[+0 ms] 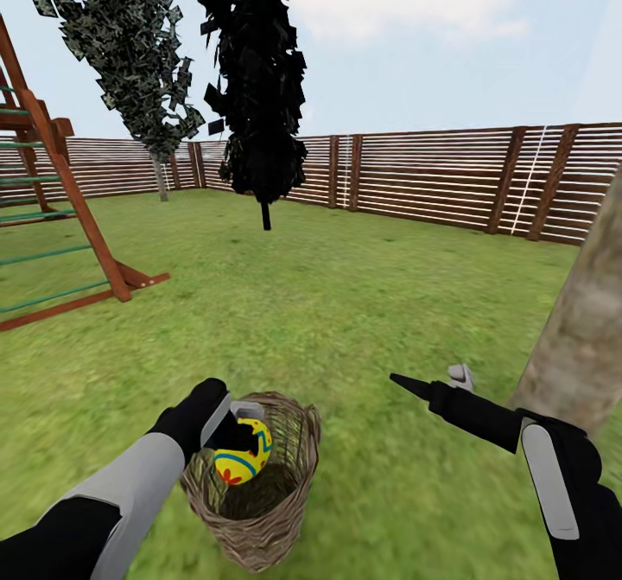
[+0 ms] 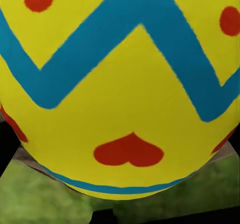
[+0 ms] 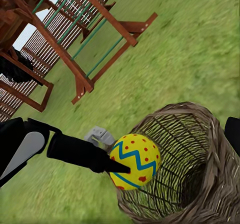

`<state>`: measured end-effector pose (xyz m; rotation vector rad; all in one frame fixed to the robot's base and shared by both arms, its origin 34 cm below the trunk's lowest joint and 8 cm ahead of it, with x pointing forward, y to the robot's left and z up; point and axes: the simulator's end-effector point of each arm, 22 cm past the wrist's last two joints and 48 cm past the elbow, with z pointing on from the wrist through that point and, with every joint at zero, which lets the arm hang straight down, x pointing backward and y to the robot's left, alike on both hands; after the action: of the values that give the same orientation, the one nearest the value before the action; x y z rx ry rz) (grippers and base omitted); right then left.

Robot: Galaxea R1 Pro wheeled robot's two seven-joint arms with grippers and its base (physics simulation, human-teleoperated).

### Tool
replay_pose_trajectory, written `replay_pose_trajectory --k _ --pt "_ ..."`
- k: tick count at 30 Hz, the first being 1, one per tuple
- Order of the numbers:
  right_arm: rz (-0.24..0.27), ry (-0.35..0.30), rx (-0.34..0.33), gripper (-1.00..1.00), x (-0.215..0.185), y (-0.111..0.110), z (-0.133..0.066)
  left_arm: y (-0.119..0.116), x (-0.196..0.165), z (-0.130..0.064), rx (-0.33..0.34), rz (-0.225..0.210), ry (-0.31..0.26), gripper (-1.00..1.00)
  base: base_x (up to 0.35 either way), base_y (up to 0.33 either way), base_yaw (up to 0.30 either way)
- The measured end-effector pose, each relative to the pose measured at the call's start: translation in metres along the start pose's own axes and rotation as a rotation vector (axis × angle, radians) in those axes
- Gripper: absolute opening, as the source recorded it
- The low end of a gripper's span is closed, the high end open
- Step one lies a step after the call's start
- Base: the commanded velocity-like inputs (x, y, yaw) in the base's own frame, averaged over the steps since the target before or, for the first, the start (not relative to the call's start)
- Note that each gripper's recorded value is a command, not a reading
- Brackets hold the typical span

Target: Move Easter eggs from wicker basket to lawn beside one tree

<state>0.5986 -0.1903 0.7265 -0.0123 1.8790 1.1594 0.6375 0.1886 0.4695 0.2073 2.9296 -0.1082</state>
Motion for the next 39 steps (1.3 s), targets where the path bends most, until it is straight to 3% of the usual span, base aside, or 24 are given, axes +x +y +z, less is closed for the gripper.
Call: replay_pose_trajectory --k 13,23,31,35,39 --pt "0.000 -0.001 0.002 1.00 -0.024 0.017 0.000 -0.001 -0.020 -0.031 0.000 0.002 -0.021 -1.00 0.000 0.000 0.000" --pt "-0.001 0.002 0.009 1.00 -0.041 0.029 0.000 -0.013 -0.096 -0.107 0.011 0.038 -0.233 -1.00 0.000 0.000 0.000" --pt "-0.001 0.002 0.010 1.00 -0.055 0.039 0.000 -0.029 -0.156 -0.195 0.017 0.079 -0.460 -1.00 0.000 0.000 0.000" --pt "0.000 0.001 0.010 1.00 -0.062 0.044 0.000 -0.036 -0.161 -0.217 0.024 0.091 -0.517 -1.00 0.000 0.000 0.000" --pt "0.000 0.001 0.009 1.00 -0.069 0.049 -0.001 -0.050 -0.159 -0.235 0.028 0.129 -0.562 -1.00 0.000 0.000 0.000"
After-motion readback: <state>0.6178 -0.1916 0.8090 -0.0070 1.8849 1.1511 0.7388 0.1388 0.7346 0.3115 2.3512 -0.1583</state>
